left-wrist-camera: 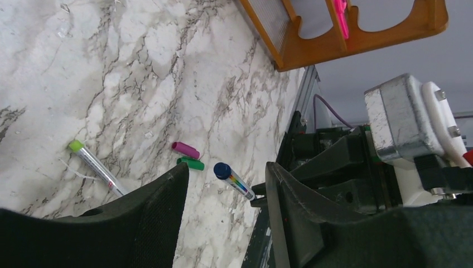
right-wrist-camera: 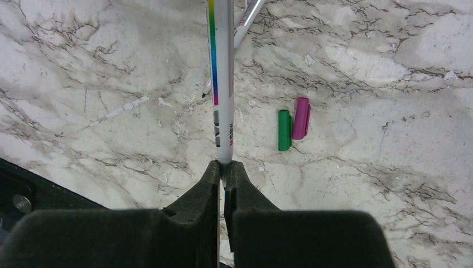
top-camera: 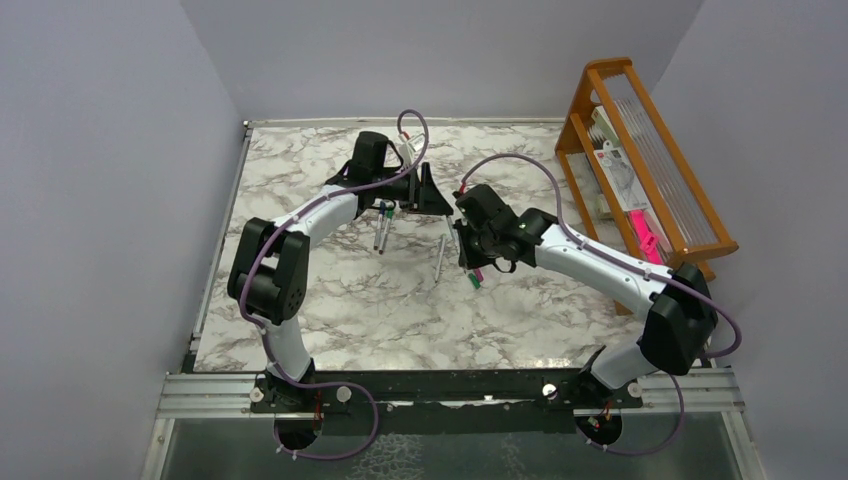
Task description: Insert the pens into the pen caps
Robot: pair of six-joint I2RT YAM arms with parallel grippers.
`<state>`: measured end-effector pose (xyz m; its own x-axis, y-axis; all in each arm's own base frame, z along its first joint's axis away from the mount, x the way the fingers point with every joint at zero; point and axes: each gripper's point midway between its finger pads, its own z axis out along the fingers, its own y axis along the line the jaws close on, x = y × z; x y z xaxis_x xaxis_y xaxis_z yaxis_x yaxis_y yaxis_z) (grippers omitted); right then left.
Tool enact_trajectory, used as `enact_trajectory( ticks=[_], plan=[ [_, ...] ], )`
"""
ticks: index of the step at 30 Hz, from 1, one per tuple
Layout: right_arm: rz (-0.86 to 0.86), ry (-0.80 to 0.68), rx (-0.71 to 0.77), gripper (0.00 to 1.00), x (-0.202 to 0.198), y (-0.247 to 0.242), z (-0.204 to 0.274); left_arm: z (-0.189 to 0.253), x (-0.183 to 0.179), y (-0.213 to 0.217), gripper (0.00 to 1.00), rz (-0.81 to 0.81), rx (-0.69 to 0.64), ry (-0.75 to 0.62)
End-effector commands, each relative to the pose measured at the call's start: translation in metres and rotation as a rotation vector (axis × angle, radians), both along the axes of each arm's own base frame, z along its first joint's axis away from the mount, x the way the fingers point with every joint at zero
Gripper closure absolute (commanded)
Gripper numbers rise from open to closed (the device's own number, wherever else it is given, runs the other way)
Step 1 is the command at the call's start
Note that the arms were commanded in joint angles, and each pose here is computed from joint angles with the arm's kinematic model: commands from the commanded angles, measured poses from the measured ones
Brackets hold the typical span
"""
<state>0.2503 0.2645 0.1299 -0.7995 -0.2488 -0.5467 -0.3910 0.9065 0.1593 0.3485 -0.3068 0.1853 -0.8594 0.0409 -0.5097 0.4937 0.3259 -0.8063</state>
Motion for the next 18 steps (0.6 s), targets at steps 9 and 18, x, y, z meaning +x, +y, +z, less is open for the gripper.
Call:
enact_trajectory(
  ticks=[9, 18],
  plan=[
    [0.019, -0.073, 0.015, 0.99, 0.017, 0.011, 0.02, 0.004, -0.022, -0.003, 0.47, -0.132, -0.045, 0.014],
    [0.029, -0.076, 0.014, 0.99, 0.019, 0.013, 0.022, -0.001, -0.032, -0.011, 0.54, -0.177, -0.051, 0.048]
  ],
)
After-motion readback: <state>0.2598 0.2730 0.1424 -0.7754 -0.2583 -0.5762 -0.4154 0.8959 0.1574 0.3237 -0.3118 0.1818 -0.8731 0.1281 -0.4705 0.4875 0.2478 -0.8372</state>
